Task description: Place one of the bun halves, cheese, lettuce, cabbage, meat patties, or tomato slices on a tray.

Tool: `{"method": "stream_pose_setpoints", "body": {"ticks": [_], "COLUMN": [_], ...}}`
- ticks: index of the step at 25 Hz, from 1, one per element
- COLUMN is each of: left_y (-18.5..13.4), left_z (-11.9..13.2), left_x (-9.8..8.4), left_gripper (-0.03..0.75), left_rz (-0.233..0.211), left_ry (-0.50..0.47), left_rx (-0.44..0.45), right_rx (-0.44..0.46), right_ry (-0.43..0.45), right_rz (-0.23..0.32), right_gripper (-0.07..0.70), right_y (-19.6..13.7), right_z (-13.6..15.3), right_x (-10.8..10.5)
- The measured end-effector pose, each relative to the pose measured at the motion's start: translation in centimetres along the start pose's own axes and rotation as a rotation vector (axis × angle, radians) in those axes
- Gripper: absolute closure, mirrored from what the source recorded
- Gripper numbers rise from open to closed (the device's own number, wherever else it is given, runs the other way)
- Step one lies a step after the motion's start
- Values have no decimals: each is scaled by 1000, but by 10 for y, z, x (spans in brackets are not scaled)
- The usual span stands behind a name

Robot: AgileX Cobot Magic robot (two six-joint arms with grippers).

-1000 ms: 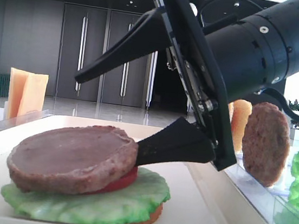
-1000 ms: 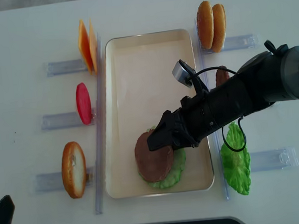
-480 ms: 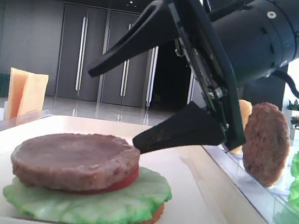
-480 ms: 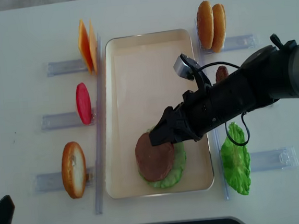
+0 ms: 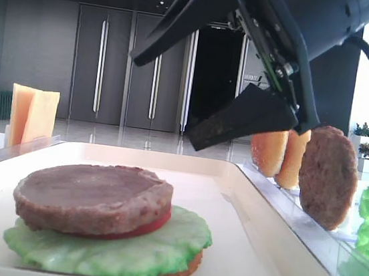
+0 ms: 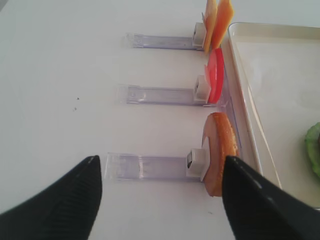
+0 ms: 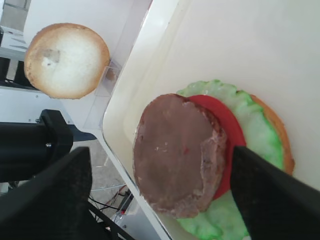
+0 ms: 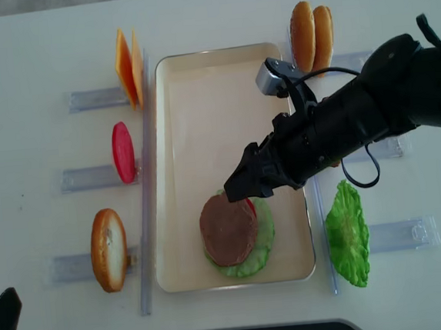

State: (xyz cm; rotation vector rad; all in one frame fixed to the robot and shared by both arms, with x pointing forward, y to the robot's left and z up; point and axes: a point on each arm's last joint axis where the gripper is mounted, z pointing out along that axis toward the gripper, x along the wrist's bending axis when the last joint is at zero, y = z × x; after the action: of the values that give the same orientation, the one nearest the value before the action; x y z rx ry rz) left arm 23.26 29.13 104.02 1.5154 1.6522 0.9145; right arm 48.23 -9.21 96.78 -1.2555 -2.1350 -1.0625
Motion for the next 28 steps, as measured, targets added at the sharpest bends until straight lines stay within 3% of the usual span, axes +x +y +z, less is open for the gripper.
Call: {"method": "stream_pose_setpoints", "body": {"ticks": [8, 14, 21, 24, 28], "left_y": [0, 0, 0, 0, 0], "left_z": [0, 0, 0, 0, 0], "left_x": [0, 0, 0, 0, 0], "left_gripper": [142, 142, 142, 142, 142], "left_rz": [0, 0, 0, 0, 0], "left_ry": [0, 0, 0, 0, 0], "left_rx": [0, 0, 0, 0, 0], "right_rx": [51, 68, -12, -24, -27], "right_ry": [-167, -390, -688, -735, -754], "right_rz": [-91, -128, -149, -143, -82], "right_gripper": [90, 90, 90, 90, 90], "right_y": [31, 58, 97, 103, 105], "right_z": [-28, -54, -101, -114, -127], "right_x": [20, 27, 45, 52, 44]}}
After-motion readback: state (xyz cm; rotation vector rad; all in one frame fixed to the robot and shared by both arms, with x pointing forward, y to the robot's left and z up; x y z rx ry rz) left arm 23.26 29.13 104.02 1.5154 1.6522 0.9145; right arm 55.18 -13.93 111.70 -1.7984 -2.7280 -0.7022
